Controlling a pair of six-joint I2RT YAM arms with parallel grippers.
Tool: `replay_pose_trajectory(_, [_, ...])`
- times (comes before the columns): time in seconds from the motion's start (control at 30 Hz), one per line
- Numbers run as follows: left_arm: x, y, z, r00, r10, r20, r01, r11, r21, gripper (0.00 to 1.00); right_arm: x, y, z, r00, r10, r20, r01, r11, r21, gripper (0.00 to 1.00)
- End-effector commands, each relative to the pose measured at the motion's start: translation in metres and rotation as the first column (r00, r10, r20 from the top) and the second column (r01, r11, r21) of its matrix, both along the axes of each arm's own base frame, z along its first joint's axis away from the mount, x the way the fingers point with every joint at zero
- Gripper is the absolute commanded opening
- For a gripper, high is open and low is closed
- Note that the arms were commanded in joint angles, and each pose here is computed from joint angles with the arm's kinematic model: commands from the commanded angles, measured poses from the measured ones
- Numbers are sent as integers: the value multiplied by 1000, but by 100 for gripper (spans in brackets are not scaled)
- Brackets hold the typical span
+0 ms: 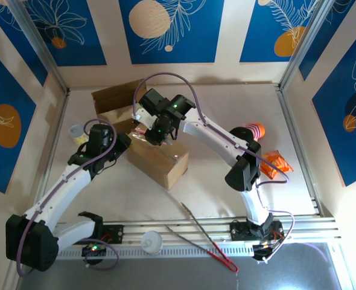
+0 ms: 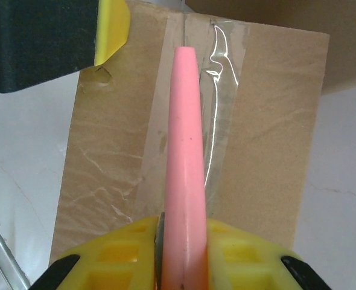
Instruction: Unpack the express box
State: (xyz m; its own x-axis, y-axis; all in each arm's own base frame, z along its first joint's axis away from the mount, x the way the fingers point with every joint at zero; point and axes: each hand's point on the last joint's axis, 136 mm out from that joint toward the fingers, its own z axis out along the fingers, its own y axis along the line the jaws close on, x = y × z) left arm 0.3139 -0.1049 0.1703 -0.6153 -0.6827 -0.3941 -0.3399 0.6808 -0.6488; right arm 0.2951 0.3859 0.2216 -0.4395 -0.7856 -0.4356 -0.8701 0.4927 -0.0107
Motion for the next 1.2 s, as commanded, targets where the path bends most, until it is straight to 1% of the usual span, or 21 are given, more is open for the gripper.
replay_pose_trajectory(0.0, [2, 0, 0, 1000, -20, 2, 20, 1000, 6, 45, 0, 2, 9, 1000, -21, 13, 21, 1000, 13, 0])
replay_pose_trajectory(0.07, [2, -1, 4, 1000, -27, 13, 27, 1000, -3, 46, 0, 1, 10, 999, -29, 14, 29, 999, 14, 0])
replay_pose_trajectory(0.1, [2, -3, 7, 999, -32, 21, 32, 999, -11, 49, 0, 1, 11, 999, -33, 15, 32, 999, 16, 0])
replay_pose_trajectory(0.23, [0, -6, 17, 998, -41, 50, 43, 998, -39, 70, 2, 0, 11, 998, -56, 17, 56, 998, 17, 0])
replay_pose_trajectory(0.3, [0, -6, 23, 997, -36, 67, 40, 998, -48, 75, 2, -1, 12, 998, -66, 18, 66, 998, 18, 0])
replay_pose_trajectory(0.5, [4, -5, 19, 997, -29, 67, 32, 999, -40, 73, 2, -4, 14, 996, -84, 21, 84, 996, 22, 0])
replay_pose_trajectory(0.77, [14, -15, 8, 996, -46, 75, 52, 995, -81, 73, 1, -10, 16, 995, -93, 21, 93, 995, 22, 0])
replay_pose_trajectory(0.9, [12, -12, 1, 998, -38, 52, 41, 997, -62, 72, 2, -12, 15, 995, -102, 18, 102, 995, 20, 0])
replay_pose_trajectory(0.97, [9, -8, -5, 999, -28, 34, 30, 999, -43, 71, 2, -12, 15, 995, -103, 16, 103, 995, 19, 0])
replay_pose_trajectory(1.07, [3, -3, -14, 1000, -19, 12, 19, 999, -25, 63, 1, -13, 17, 995, -101, 15, 101, 995, 23, 0])
replay_pose_trajectory(1.17, [-2, -2, -24, 1000, -17, -8, 17, 1000, -25, 62, 0, -13, 19, 995, -97, 14, 97, 995, 27, 0])
